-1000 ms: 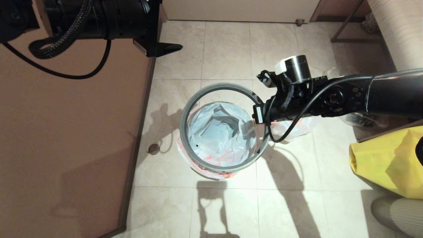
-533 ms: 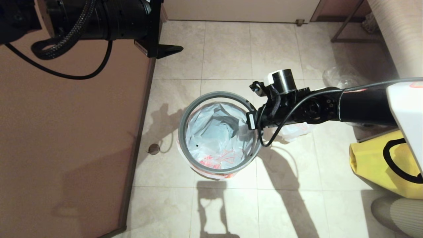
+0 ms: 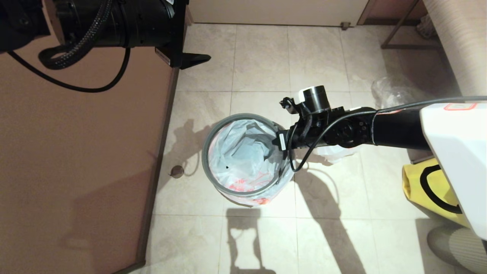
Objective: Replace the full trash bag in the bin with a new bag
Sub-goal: Place the trash can ring on the trash can
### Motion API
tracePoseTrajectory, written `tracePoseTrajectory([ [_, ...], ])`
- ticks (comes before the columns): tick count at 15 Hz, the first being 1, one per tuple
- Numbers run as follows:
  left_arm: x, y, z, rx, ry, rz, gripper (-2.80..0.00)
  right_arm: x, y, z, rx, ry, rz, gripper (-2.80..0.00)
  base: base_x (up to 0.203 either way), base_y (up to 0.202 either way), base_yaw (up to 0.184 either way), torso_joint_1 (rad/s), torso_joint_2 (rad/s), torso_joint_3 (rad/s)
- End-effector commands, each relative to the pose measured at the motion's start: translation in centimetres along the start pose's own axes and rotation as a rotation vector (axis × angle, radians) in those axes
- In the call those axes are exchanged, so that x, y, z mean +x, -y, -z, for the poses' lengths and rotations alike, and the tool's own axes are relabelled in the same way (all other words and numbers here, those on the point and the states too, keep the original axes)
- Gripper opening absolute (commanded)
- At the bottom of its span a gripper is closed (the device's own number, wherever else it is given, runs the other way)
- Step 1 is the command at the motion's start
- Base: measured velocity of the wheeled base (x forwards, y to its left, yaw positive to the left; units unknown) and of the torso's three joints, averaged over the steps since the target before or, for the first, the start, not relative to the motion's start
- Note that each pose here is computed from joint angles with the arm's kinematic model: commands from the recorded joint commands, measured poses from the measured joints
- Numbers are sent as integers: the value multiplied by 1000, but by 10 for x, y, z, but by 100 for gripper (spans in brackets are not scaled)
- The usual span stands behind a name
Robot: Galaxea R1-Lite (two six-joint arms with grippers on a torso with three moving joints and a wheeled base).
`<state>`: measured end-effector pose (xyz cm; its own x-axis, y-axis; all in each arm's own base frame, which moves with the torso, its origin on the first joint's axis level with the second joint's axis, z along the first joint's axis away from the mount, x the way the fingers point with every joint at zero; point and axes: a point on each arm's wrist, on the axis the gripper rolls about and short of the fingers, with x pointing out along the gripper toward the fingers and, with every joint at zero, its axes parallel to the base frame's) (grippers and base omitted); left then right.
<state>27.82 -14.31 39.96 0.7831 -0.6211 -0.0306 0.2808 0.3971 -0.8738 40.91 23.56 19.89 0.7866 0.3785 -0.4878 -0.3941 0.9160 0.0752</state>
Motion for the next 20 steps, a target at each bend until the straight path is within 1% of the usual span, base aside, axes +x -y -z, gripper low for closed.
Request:
tracePoseTrajectory([
  [1, 1, -1, 0, -7, -3, -2, 0, 4, 2, 4, 3, -13, 14, 0, 0, 0, 0, 0, 0, 0],
  [3, 1, -1, 0, -7, -3, -3, 0, -2, 3, 0, 3, -1, 28, 0, 0, 0, 0, 0, 0, 0],
  [5, 1, -1, 0, -6, -2, -1, 0, -8, 1, 0, -8, 3, 73, 0, 0, 0, 0, 0, 0, 0],
  [7, 1, -1, 0, -7, -3, -2, 0, -12, -6, 3, -33, 1, 122, 0, 0, 0, 0, 0, 0, 0],
  [9, 1, -1, 0, -6, -2, -1, 0, -15, -13, 3, -46, 15, 124, 0, 0, 0, 0, 0, 0, 0],
  [11, 1, -1, 0, -6, -2, -1, 0, -11, -18, 7, -82, 7, 144, 0, 0, 0, 0, 0, 0, 0],
  [17, 0, 0, 0, -8, 1, -2, 0, -11, -41, 12, -117, 7, 136, 0, 0, 0, 0, 0, 0, 0],
  [20, 0, 0, 0, -6, 1, -2, 0, 2, -44, 22, -126, -19, 140, 0, 0, 0, 0, 0, 0, 0],
])
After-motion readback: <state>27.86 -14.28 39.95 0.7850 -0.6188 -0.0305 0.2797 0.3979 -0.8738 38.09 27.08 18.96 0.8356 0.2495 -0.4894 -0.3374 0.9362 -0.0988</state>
